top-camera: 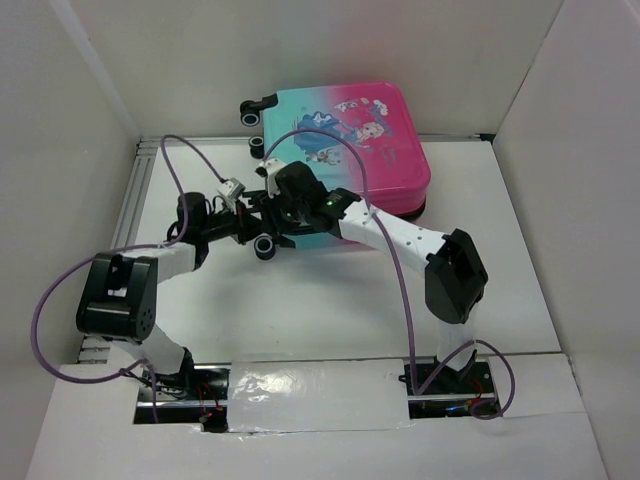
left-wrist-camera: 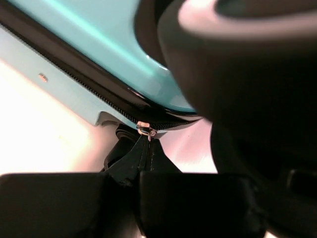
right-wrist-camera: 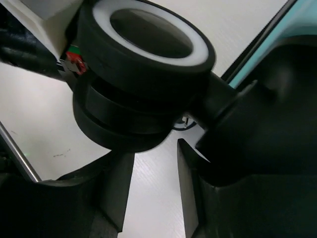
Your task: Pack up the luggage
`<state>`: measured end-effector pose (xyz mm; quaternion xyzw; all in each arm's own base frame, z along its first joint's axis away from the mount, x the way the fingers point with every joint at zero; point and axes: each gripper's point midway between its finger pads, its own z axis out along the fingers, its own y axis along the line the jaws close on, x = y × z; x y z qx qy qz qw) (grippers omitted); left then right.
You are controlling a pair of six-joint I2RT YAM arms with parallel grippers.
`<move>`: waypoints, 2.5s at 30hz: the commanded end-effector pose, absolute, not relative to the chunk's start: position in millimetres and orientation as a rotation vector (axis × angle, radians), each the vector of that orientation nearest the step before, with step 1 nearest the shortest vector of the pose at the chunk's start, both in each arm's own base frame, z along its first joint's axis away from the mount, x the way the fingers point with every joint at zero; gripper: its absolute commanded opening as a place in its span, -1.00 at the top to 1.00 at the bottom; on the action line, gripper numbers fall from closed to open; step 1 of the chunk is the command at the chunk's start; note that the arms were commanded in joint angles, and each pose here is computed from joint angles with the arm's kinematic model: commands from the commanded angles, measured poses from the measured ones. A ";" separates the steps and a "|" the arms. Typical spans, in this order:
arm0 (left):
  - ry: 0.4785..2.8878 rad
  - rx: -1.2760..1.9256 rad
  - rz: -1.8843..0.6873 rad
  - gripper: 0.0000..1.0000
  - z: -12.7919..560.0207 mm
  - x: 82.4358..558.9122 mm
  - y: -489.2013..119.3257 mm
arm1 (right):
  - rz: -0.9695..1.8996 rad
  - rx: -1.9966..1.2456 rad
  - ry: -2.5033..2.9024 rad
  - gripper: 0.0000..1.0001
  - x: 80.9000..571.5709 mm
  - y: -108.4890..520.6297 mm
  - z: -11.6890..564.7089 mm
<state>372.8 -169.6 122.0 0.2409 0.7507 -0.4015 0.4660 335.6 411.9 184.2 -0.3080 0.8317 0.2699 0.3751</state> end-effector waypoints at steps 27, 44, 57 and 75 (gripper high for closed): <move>1.509 0.537 -1.038 1.00 148.2 202.1 -325.1 | 0.592 -0.530 1.929 0.40 462.3 413.6 266.2; 1.556 0.458 -0.907 1.00 133.5 215.9 -399.1 | 0.470 -0.423 1.974 0.39 464.3 326.2 285.6; 1.660 0.139 -0.763 1.00 153.1 286.4 -276.7 | 0.522 -0.435 1.884 0.42 347.1 233.1 338.0; 1.662 0.191 -0.792 1.00 155.7 310.6 -224.3 | 0.672 -0.701 1.983 0.84 341.1 326.1 225.3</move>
